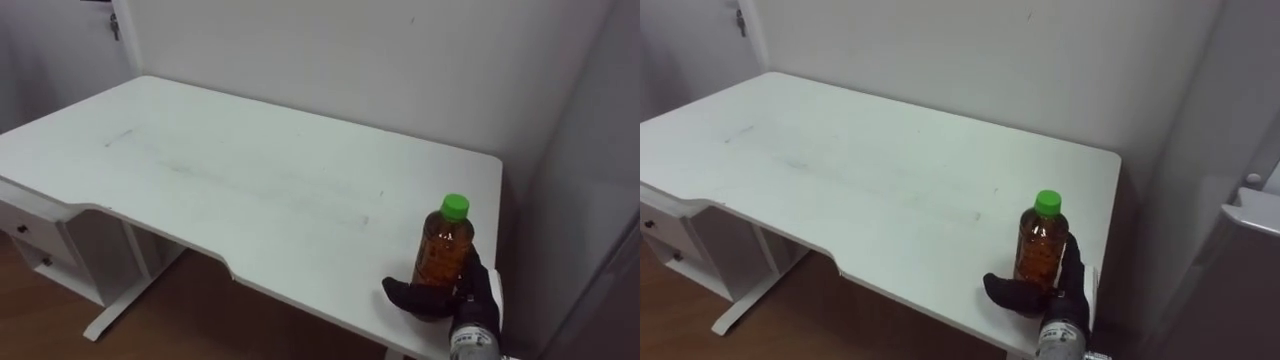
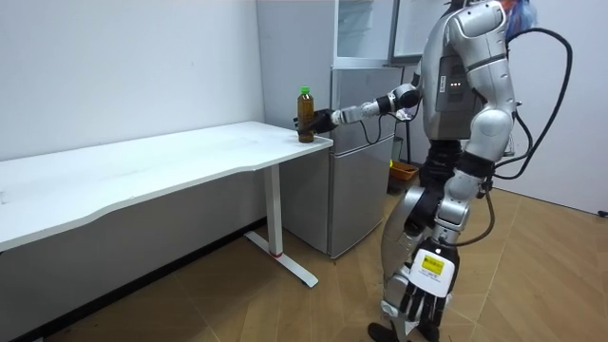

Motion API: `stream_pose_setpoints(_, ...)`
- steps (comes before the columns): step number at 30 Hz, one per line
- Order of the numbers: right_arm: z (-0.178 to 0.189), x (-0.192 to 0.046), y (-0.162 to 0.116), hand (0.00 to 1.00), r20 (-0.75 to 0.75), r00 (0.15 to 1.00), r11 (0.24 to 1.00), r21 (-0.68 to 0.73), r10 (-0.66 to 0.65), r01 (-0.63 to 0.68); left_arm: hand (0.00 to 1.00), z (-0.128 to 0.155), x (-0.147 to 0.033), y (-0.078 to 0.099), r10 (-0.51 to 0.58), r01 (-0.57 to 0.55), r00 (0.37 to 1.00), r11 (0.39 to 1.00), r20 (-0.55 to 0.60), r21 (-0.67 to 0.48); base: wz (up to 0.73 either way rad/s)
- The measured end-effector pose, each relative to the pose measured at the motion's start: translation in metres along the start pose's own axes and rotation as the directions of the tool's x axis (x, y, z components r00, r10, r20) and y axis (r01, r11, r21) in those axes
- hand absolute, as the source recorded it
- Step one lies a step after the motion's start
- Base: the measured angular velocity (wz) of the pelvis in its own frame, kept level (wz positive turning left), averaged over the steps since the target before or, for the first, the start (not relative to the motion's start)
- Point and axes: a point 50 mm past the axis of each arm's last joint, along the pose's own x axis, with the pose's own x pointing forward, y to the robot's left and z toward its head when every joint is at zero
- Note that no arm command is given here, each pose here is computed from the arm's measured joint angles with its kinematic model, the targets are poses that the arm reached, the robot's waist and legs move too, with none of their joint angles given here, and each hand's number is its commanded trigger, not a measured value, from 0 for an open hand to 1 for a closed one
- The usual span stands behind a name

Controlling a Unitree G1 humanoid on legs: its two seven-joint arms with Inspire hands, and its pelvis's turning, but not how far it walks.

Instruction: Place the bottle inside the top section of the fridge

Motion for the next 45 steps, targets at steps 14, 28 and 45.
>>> stream_pose_setpoints(14, 0.0, 0.009, -0.015, 1.0, 0.002, 1.0, 1.0, -0.006, -0.024, 0.024, 0.0, 0.007, 0.001, 0.001, 0.002, -0.002, 0.999, 1.0, 0.034, 0.008, 0.0)
stream_pose_setpoints(28, -0.001, 0.012, -0.018, 1.0, -0.037, 0.999, 0.999, 0.037, -0.032, 0.034, 0.0, 0.004, 0.001, 0.002, 0.003, -0.003, 1.0, 1.0, 0.028, 0.008, 0.0)
stream_pose_setpoints(45, 0.077, -0.022, -0.01, 1.0, 0.274, 0.927, 0.936, 0.169, 0.258, -0.31, 0.0, -0.027, 0.0, 0.024, 0.115, -0.123, 0.992, 0.978, -0.06, -0.166, -0.11)
